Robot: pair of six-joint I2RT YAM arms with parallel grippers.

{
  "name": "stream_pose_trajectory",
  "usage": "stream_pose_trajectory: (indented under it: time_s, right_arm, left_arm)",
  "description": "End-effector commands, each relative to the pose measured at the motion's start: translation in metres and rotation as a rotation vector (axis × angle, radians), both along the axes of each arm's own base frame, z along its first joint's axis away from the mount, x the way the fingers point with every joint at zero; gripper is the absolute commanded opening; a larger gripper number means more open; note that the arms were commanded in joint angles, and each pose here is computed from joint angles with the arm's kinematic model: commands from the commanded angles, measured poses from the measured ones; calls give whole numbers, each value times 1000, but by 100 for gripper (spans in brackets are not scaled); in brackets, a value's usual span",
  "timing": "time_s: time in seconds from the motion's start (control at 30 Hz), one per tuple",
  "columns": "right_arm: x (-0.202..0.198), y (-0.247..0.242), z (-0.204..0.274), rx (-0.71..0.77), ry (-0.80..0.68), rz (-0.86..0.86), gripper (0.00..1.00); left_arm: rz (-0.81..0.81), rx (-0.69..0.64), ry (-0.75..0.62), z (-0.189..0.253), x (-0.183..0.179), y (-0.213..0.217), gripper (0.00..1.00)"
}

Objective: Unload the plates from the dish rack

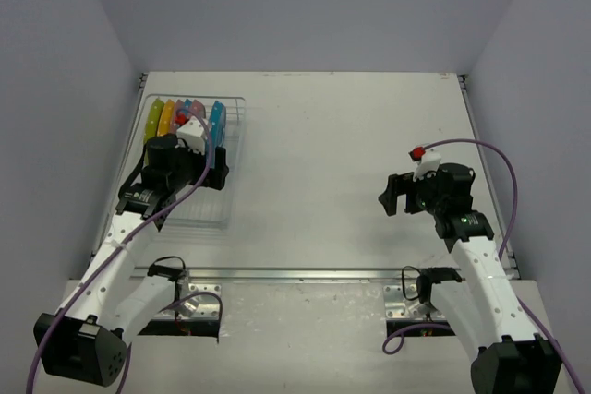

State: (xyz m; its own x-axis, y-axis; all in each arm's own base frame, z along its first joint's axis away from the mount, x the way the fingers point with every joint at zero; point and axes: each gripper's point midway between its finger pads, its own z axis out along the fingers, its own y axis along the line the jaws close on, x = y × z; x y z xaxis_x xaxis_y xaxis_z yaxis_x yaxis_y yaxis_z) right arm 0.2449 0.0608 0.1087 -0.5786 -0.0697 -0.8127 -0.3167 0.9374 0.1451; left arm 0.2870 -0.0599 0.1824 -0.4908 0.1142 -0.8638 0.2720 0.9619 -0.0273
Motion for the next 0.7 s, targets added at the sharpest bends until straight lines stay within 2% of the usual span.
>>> stream_pose_trajectory:
  time_s: [0.0,0.2,0.37,0.53,0.67]
  right_arm:
    - [10,0,21,1,-58,-3,99]
    - [11,1,22,-5,-56,18,99]
    - [11,5,24,-3,-39,50,99]
    - [9,9,19,10,-21,72,99]
    - [8,11,18,18,-10,89,99]
  left_arm:
    - [-11,-18,-56,27,9,-2,100]
    - [2,-12,-7,35,16,-1,100]
    - [65,-14,-9,74,39,14,100]
    - [92,-31,52,89,66,50,97]
    - [122,8,80,101,95,86,90]
